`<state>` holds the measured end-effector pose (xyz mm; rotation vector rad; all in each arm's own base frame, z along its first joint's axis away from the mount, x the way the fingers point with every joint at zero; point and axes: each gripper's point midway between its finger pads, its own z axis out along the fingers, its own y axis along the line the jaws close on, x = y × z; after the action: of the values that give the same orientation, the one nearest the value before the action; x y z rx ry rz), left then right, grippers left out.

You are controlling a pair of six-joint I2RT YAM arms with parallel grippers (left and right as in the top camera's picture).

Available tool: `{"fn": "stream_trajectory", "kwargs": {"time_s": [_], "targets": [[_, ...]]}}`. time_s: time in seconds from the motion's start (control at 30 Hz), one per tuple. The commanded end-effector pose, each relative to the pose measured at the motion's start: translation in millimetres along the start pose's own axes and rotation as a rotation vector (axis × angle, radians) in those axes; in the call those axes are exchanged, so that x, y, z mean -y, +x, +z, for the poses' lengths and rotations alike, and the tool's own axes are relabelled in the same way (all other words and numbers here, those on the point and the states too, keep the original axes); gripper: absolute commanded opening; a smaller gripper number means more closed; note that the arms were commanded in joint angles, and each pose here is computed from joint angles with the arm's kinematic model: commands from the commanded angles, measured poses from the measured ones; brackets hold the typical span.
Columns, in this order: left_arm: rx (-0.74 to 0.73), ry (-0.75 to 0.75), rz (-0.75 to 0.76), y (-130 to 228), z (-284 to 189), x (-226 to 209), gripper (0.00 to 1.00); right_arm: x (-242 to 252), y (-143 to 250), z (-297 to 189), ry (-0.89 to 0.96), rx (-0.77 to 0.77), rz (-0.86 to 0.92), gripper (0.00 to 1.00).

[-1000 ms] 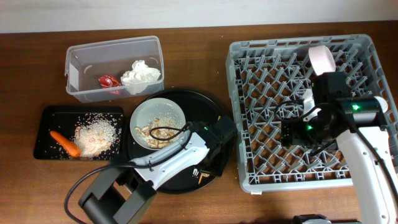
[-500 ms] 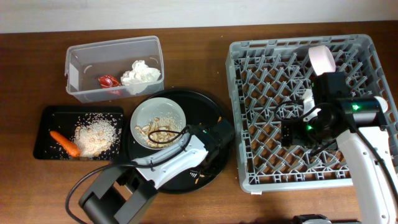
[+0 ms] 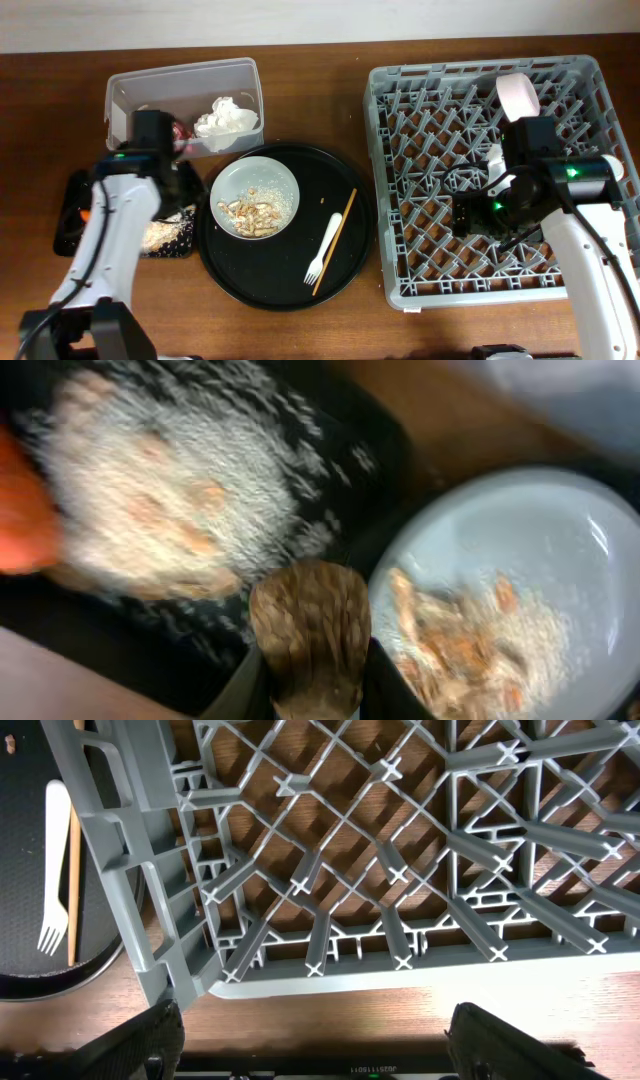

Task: Sort waste into correct bins and load items into the dishwasher rack
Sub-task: 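Grasp the brown mushroom with the left gripper and drop it on the black tray, then move the left gripper to the white bowl and grasp its rim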

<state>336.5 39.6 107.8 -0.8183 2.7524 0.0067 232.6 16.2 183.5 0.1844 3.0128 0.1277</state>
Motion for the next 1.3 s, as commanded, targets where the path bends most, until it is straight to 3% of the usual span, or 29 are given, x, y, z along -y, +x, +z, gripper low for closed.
{"fn": "stream_trajectory", "kwargs": {"time_s": [0.0,0.2,0.37,0.4,0.47,0.5,0.57,0.73,0.87,0.97,1.13,1.27], "targets": [[0.089,-0.031,-0.165,-40,-6,-58,0.06,2,-3,-5,0.007,0.02,-0.001,0.88],[0.136,-0.07,-0.315,-75,26,-112,0.05,2,-3,-5,0.007,0.019,-0.001,0.88],[0.138,-0.115,-0.355,-83,47,-133,0.14,2,-2,-5,0.007,0.016,0.0,0.89],[0.138,-0.118,-0.358,-83,47,-135,0.23,2,-2,-5,0.007,0.017,-0.001,0.89],[0.137,-0.119,-0.342,-83,47,-135,0.68,2,-2,-5,0.007,0.016,-0.001,0.89],[0.136,-0.12,-0.321,-83,47,-135,0.8,2,-2,-5,0.007,0.016,-0.001,0.89],[0.141,-0.117,-0.269,-85,37,-133,0.92,2,-2,-5,0.007,0.017,-0.001,0.89],[0.246,0.016,-0.116,-82,-24,-69,0.89,2,-2,-5,0.007,0.017,0.0,0.89],[0.195,0.133,0.35,-19,-32,61,0.74,2,-2,-5,0.007,0.017,0.0,0.89],[0.124,0.187,0.581,42,-16,132,0.66,2,-2,-5,0.007,0.017,-0.001,0.89],[-0.039,0.156,0.819,127,42,179,0.54,2,-2,-5,0.007,0.017,0.0,0.89],[-0.032,0.132,0.869,141,61,191,0.45,2,-2,-5,0.007,0.017,0.0,0.89]]}}
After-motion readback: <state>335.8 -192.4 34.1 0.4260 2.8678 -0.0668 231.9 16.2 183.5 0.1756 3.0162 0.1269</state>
